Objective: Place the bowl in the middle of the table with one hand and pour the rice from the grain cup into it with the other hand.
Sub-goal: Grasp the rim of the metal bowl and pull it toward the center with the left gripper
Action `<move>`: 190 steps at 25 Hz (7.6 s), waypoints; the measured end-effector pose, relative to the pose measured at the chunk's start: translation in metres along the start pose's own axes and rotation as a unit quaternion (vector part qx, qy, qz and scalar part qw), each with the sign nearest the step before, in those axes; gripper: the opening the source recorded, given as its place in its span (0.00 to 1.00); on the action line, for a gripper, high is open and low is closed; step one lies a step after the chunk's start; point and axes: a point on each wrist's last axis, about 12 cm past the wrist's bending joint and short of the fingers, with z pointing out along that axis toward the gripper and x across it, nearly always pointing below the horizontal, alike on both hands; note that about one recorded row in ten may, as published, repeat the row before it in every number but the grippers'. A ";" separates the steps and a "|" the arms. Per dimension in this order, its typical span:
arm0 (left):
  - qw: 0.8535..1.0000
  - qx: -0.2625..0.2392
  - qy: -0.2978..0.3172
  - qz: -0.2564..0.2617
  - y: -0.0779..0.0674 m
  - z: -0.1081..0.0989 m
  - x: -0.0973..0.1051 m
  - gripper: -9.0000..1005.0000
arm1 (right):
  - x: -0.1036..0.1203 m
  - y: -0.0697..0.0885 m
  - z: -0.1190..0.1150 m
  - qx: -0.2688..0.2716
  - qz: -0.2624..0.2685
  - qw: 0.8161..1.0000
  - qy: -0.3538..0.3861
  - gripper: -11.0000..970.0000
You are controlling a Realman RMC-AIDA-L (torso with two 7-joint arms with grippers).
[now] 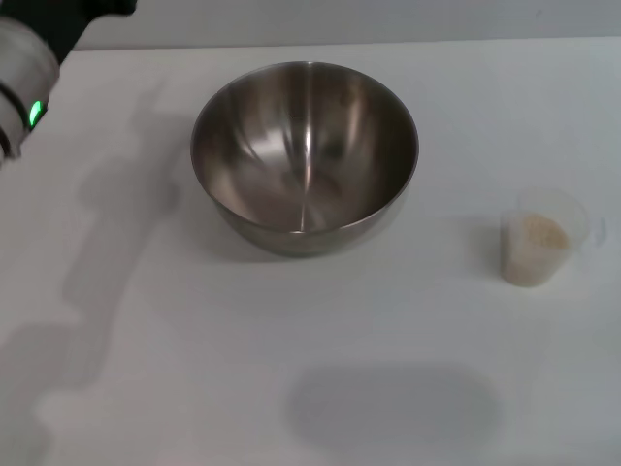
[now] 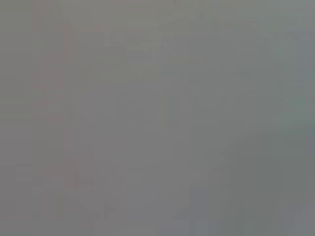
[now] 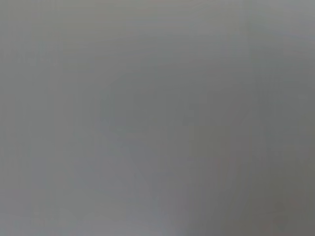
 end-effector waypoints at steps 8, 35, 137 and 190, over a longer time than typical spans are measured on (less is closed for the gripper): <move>0.986 0.132 0.098 -0.030 0.000 0.012 -0.047 0.78 | 0.000 0.001 -0.001 -0.001 0.001 1.000 0.000 0.84; 0.908 0.291 0.260 -0.153 0.030 0.036 -0.074 0.78 | 0.000 0.001 -0.002 -0.008 0.000 1.000 -0.001 0.84; 0.981 0.113 0.155 0.018 -0.020 0.042 -0.058 0.73 | 0.001 -0.001 -0.002 -0.013 -0.007 1.000 0.004 0.84; 0.930 0.124 0.343 0.045 -0.023 0.073 0.037 0.69 | 0.002 0.002 -0.002 -0.027 -0.007 1.000 0.009 0.84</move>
